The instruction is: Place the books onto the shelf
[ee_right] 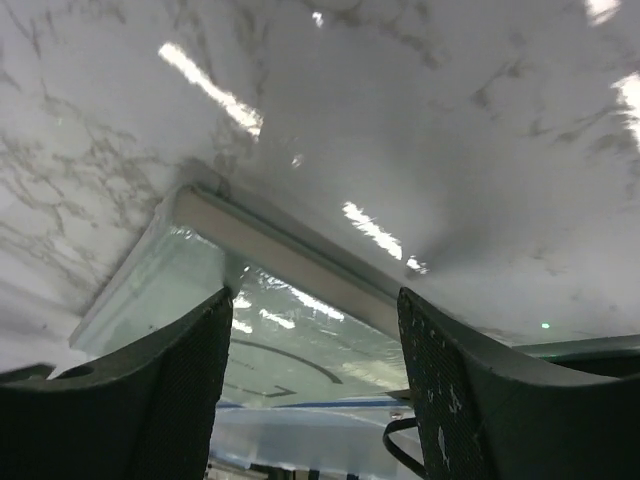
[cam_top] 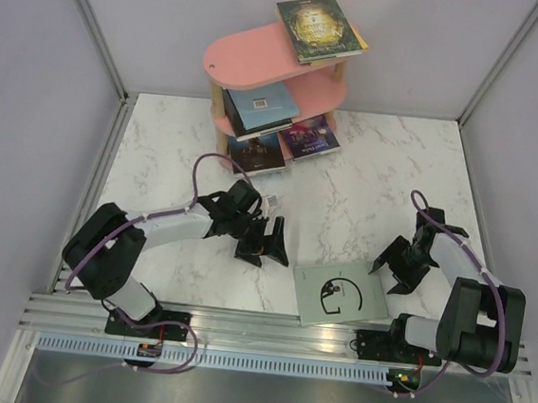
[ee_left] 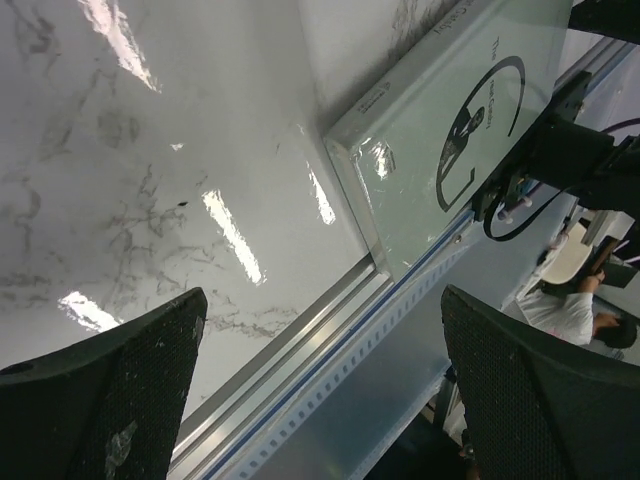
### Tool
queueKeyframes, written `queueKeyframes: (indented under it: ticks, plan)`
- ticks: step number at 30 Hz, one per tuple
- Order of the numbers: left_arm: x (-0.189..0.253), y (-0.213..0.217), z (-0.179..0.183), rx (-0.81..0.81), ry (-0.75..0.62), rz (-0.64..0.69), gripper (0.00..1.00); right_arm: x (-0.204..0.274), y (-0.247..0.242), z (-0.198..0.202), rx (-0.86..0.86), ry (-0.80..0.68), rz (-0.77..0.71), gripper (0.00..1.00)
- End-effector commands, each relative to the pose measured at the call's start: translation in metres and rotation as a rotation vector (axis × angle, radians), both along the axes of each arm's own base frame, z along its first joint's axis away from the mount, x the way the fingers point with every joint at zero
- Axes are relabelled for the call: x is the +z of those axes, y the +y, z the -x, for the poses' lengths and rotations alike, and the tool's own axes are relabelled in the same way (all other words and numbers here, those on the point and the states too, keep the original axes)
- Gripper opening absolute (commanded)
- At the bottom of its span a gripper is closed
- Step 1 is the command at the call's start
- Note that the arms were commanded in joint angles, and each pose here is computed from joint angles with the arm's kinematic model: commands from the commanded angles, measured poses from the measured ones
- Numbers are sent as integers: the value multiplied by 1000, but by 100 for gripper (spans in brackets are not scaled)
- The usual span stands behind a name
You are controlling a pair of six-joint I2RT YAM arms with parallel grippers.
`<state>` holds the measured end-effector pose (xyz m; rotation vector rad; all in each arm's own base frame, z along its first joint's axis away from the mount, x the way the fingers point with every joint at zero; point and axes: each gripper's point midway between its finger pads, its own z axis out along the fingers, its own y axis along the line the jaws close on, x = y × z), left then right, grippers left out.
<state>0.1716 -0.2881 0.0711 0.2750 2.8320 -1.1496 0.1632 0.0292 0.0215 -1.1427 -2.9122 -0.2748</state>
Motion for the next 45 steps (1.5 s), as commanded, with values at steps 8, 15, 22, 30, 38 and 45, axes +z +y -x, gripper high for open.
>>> queueKeyframes:
  ticks: [8,15,22,30,38,45]
  plan:
    - [-18,-67,10,-139,32,101,100,-24,89,5,17,-53,-283,71]
    - [-33,-59,0,-99,29,54,100,-7,177,-14,89,-93,-533,71]
    - [-37,-13,-46,-1,-39,-23,100,52,251,-29,428,-234,-675,71]
    - [-32,-27,-63,-114,-84,4,98,88,223,-44,691,-310,-414,72]
    - [-22,-28,-83,-126,-153,-53,100,112,160,-67,737,-384,-168,74]
    - [1,-47,-93,-174,-267,-65,100,98,145,-75,716,-420,-121,75]
